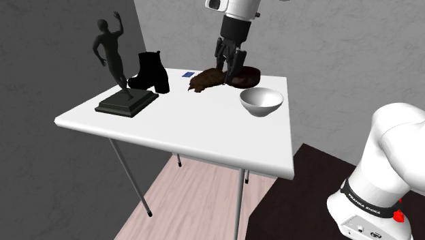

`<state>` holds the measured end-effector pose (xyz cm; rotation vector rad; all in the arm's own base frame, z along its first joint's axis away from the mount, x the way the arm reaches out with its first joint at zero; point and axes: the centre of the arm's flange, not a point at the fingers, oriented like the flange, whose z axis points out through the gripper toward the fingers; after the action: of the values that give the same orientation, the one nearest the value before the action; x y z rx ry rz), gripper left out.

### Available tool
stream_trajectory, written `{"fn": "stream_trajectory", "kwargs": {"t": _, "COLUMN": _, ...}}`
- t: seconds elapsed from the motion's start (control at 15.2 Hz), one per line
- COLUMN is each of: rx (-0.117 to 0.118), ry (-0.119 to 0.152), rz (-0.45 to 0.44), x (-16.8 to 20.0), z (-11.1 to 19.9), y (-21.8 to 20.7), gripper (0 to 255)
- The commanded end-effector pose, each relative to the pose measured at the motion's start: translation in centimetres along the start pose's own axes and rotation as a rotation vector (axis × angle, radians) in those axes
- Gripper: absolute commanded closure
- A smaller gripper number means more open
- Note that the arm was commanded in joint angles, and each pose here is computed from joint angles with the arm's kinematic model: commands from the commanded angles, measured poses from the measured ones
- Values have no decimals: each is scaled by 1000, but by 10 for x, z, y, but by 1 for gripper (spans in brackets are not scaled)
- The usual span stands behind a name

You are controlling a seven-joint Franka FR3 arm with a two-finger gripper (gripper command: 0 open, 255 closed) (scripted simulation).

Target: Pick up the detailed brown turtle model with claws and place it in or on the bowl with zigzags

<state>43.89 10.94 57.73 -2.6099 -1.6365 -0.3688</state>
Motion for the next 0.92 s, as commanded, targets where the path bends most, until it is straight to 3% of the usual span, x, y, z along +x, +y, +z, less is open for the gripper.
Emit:
{"fn": "stream_trajectory", "kwargs": {"t": 0.0, "rx": 0, "ry": 0, "rz": 0, "x": -9, "z": -7, "y": 10, "gripper": 255}}
{"fn": "stream_trajectory", "kwargs": {"t": 0.86, "rx": 0, "ry": 0, "rz": 0, "x": -131, "z": -29, "y": 128, "gripper": 255}}
